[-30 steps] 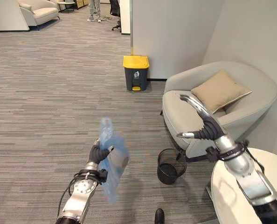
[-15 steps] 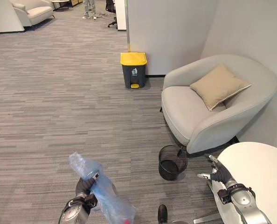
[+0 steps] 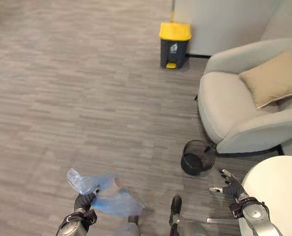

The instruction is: Gather garbage on tea table into small bin, then transfer packed bag to large trash can.

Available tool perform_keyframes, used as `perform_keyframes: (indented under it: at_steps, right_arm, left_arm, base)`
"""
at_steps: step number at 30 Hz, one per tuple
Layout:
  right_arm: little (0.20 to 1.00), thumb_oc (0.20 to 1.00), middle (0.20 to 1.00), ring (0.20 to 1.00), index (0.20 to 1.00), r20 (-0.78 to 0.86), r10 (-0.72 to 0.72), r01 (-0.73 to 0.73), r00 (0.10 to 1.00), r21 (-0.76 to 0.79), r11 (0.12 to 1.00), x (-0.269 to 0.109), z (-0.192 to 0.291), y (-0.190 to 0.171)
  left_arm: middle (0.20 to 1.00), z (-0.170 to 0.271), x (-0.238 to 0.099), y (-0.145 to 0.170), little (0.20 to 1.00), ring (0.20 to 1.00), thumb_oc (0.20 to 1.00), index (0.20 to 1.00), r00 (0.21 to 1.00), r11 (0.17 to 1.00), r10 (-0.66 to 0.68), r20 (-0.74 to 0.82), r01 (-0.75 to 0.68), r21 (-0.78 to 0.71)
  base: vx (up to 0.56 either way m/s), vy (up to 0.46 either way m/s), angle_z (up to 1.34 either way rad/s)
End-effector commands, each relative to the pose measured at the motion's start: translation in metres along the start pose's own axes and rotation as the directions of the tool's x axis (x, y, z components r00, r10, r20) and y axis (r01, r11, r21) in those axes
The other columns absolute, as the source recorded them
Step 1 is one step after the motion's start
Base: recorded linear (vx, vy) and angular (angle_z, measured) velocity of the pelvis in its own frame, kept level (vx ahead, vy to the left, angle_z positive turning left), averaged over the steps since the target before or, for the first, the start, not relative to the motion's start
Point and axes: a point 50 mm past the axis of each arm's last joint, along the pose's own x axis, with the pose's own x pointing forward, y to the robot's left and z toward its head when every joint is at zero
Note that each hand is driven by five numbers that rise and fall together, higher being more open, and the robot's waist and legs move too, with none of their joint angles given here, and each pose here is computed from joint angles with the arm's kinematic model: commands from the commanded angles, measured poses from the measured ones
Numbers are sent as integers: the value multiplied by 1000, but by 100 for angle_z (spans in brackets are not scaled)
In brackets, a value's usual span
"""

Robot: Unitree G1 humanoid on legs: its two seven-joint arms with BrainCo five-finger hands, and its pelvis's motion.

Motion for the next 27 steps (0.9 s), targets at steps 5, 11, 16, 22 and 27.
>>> perform_keyframes:
  at_steps: [5,11,16,22,27]
  right_arm:
    - [1000,1000,1000,1000,1000,61,-75,70,995,69,995,10,18,-6]
    - [1000,1000,1000,1000,1000,103,-98,87,990,105,991,16,31,-5]
    - [1000,1000,1000,1000,1000,123,-91,80,988,94,992,18,37,-5]
    - [1000,1000,1000,1000,1000,76,-72,66,995,74,995,12,21,-3]
    - [1000,1000,1000,1000,1000,77,-64,60,995,51,997,6,17,-7]
  left_arm:
    - [200,31,1,15,200,200,200,200,990,996,15,140,-27,83]
    - [200,54,8,3,200,200,200,200,978,988,-40,205,8,155]
    - [200,62,12,-7,200,200,200,200,971,984,-76,229,37,172]
    - [200,59,15,-18,200,200,200,200,970,979,-109,217,67,195]
    - [200,51,10,-19,200,200,200,200,972,973,-143,189,102,209]
  base:
    - [119,170,23]
    - [154,243,-9]
    - [344,29,13]
    - [429,-126,16]
    - [387,-245,75]
